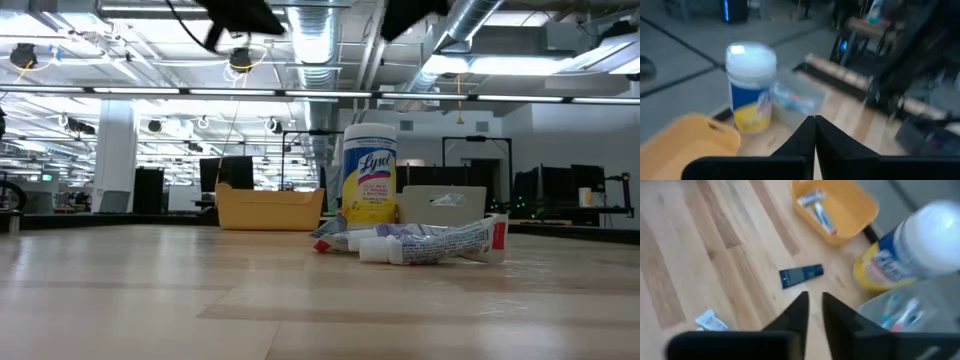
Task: Pick & Place Travel size toiletries
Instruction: Put the blue shaving butter into the black bin
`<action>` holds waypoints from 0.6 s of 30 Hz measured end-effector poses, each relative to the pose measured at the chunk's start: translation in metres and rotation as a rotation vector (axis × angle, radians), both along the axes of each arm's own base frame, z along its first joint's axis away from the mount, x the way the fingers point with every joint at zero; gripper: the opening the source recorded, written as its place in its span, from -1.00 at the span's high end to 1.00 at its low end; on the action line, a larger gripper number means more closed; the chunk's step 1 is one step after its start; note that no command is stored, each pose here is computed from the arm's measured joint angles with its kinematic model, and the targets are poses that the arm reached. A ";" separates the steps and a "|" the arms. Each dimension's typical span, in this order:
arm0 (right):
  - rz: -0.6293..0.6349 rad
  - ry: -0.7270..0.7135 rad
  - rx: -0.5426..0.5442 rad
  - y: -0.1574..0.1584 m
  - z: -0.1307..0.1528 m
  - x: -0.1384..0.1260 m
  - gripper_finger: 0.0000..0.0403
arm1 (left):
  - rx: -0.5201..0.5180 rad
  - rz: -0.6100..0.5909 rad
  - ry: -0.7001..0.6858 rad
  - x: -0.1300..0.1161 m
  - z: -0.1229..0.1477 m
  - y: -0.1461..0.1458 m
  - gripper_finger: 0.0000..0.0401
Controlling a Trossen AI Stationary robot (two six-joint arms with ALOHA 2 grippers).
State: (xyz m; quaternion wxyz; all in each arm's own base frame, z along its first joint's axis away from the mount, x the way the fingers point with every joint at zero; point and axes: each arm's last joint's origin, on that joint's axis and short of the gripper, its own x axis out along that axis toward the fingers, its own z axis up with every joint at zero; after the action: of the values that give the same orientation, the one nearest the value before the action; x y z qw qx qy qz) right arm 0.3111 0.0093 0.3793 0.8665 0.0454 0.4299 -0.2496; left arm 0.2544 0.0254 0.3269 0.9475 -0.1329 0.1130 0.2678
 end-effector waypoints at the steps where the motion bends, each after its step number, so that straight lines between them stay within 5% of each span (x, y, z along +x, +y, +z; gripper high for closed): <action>1: -0.029 0.005 0.038 -0.006 -0.006 0.007 0.69 | 0.004 0.003 -0.028 -0.011 0.009 -0.001 0.98; 11: -0.249 0.180 0.285 -0.048 -0.120 0.087 -0.55 | 0.062 -0.139 -0.352 -0.121 0.074 -0.025 0.44; 18: -0.395 0.088 0.477 -0.066 -0.171 0.121 -0.81 | -0.008 -0.169 -0.575 -0.187 0.084 -0.022 0.17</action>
State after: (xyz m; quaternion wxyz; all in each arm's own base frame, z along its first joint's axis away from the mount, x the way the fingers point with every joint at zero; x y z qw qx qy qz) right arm 0.4318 -0.0569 0.2087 0.7465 0.3194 0.4964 -0.3070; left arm 0.0675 0.0030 0.4107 0.9591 -0.1970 -0.1486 0.1390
